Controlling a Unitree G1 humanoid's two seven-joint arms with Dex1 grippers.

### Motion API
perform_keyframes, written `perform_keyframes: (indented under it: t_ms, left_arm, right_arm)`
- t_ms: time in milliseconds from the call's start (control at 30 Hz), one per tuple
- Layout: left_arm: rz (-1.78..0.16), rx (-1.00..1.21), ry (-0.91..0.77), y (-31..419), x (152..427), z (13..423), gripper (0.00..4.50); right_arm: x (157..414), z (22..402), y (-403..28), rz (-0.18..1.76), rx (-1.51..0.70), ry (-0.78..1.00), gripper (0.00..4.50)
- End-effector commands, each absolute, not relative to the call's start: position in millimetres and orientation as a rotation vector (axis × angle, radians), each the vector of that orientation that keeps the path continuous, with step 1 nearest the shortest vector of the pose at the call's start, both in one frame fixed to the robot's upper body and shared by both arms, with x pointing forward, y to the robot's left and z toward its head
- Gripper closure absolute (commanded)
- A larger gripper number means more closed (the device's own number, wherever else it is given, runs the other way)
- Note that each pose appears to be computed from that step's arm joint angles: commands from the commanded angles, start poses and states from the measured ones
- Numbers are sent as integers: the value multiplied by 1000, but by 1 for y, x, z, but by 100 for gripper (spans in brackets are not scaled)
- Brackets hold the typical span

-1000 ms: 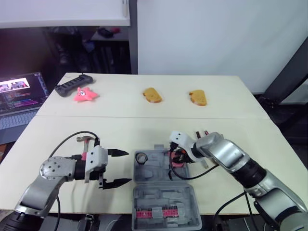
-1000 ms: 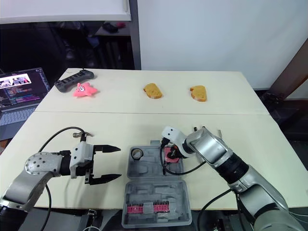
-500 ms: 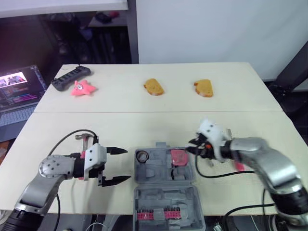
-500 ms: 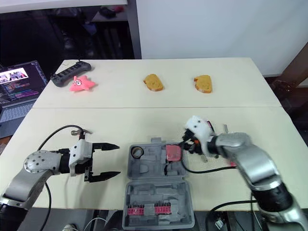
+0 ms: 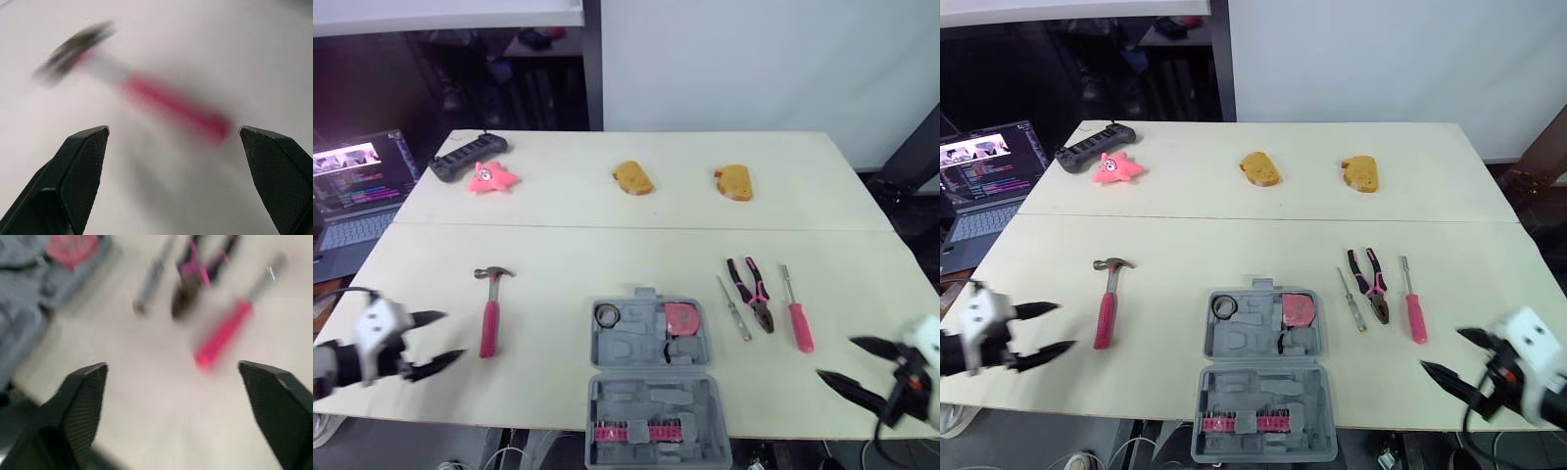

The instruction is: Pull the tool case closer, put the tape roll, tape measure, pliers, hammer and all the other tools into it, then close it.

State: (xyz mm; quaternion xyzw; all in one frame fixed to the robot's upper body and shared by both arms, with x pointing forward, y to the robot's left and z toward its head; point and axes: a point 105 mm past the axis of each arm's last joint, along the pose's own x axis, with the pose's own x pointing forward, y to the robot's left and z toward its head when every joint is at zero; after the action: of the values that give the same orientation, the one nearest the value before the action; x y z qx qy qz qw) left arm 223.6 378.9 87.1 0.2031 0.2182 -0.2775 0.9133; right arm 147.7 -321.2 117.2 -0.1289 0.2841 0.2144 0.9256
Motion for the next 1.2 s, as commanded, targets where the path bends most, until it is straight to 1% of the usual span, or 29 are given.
perform_keyframes:
  t_ms: [33, 100, 267, 533, 667, 767, 867, 933, 967, 1033, 1133, 1200]
  left_arm:
    - [-467, 451, 458, 413, 214, 98, 0]
    - [-466, 460, 473, 418, 210, 96, 0]
    - [-465, 454, 460, 420, 213, 96, 0]
    - [-509, 442, 447, 408, 218, 89, 0]
    - [-568, 440, 424, 392, 223, 85, 0]
    - [-688, 448, 376, 358, 229, 83, 0]
    - [-864, 430, 302, 302, 230, 85, 0]
    - [-1013, 417, 231, 254, 229, 92, 0]
    - [-1062, 411, 206, 239, 227, 95, 0]
    - [-1151, 413, 178, 215, 221, 100, 0]
    - [-1233, 403, 137, 190, 218, 108, 0]
    - [-1292, 418, 110, 179, 218, 111, 0]
  right_arm:
    - [141, 131, -340, 358, -312, 537, 3]
    - [138, 129, -345, 341, -309, 534, 3]
    - [137, 123, -348, 339, -296, 533, 3]
    - [146, 120, -334, 367, -285, 516, 3]
    - [156, 127, -319, 384, -265, 465, 3]
    - [165, 131, -297, 413, -251, 425, 3]
    - [178, 128, -268, 409, -200, 406, 3]
    - [190, 116, -252, 353, -167, 426, 3]
    - [194, 111, -246, 335, -169, 436, 3]
    - [204, 103, -240, 271, -165, 447, 3]
    - [218, 88, -234, 173, -123, 482, 3]
    - [234, 83, -231, 93, -79, 461, 3]
